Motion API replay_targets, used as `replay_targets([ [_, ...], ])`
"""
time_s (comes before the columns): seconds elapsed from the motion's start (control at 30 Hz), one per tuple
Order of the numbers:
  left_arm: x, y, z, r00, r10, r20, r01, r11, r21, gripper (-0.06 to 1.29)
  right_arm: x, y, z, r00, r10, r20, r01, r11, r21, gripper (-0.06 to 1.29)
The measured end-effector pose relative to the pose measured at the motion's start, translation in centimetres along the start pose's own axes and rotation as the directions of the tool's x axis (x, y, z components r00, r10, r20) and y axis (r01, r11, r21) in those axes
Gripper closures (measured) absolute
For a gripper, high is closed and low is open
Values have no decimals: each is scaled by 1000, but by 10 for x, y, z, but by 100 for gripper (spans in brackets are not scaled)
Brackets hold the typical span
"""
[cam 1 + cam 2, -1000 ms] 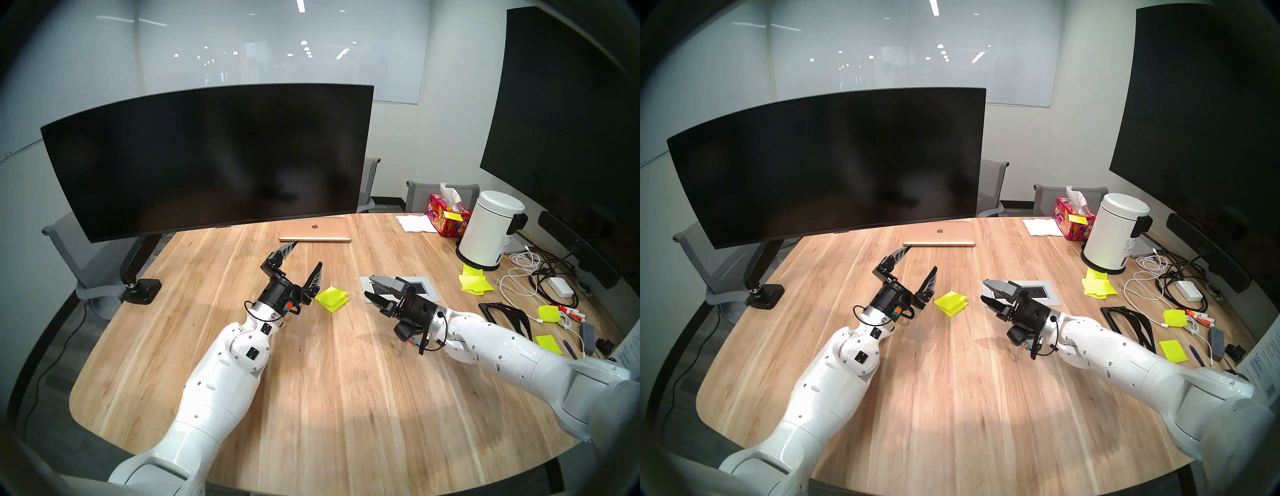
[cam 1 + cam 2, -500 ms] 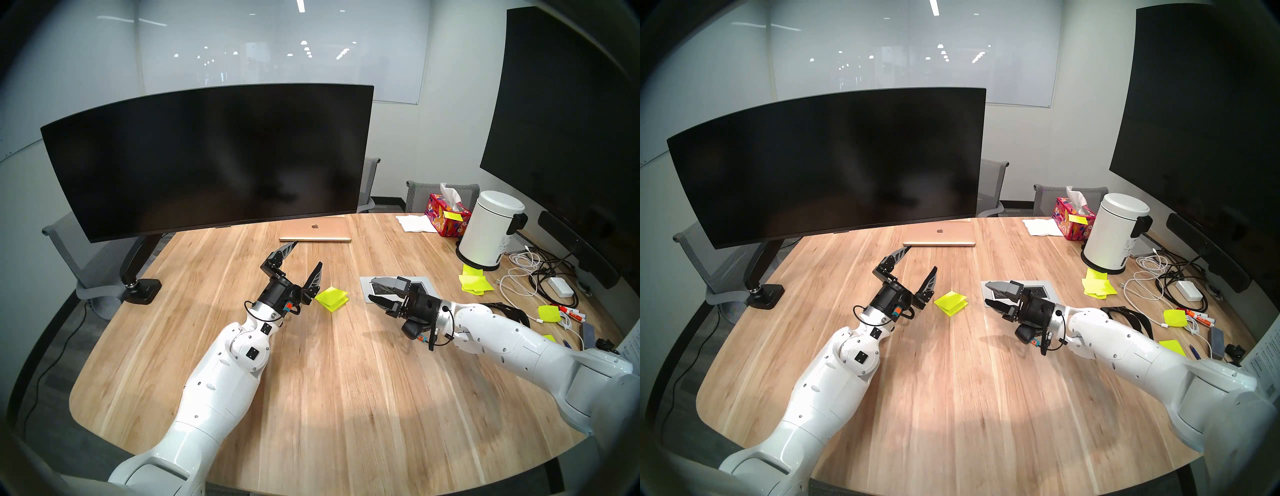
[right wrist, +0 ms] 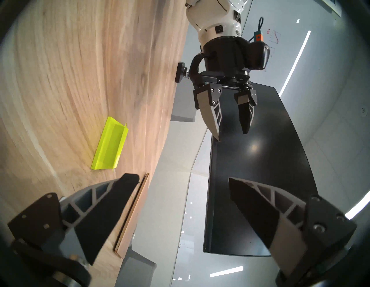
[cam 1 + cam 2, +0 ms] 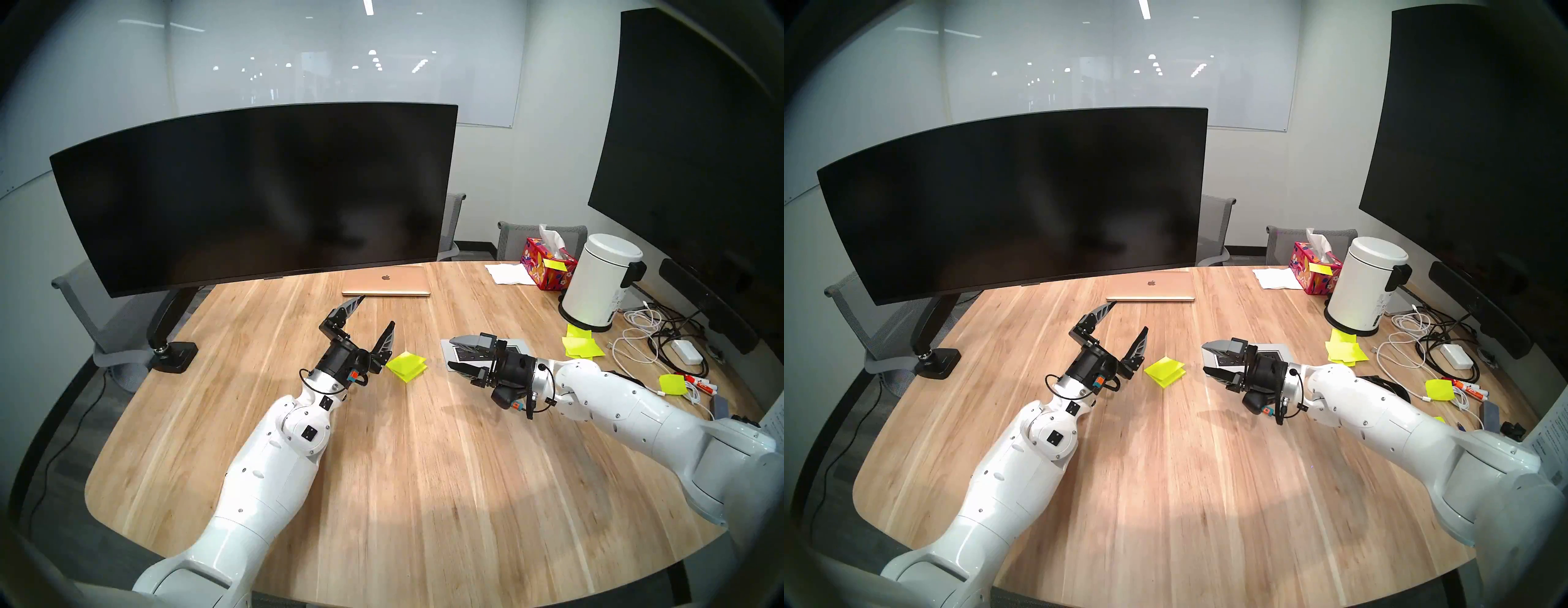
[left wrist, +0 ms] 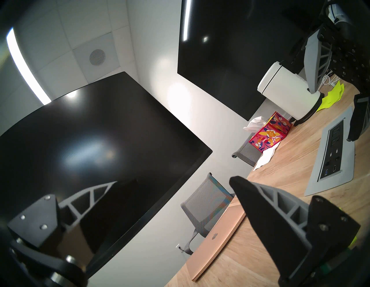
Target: Peel one sticky note off the pad and stick it onto the monitor, then press it flat
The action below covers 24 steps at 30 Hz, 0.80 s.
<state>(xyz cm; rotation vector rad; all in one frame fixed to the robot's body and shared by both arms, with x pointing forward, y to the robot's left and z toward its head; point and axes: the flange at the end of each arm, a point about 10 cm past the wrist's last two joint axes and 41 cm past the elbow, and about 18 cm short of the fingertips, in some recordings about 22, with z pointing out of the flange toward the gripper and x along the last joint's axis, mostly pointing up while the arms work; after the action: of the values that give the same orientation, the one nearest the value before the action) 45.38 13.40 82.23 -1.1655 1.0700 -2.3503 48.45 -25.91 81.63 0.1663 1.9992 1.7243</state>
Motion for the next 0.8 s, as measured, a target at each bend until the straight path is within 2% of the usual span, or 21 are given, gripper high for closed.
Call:
replay_targets([
  [0.23, 0, 0, 0, 1000, 0, 0, 0, 1000, 0, -3, -5, -2, 4, 1000, 11, -22, -10, 999, 41, 0],
  [0.53, 0, 0, 0, 1000, 0, 0, 0, 1000, 0, -3, -11, -1, 9, 998, 30, -48, -27, 998, 59, 0],
  [0.8, 0, 0, 0, 1000, 0, 0, 0, 1000, 0, -3, -19, -5, 12, 997, 49, -52, -43, 994, 97, 0],
])
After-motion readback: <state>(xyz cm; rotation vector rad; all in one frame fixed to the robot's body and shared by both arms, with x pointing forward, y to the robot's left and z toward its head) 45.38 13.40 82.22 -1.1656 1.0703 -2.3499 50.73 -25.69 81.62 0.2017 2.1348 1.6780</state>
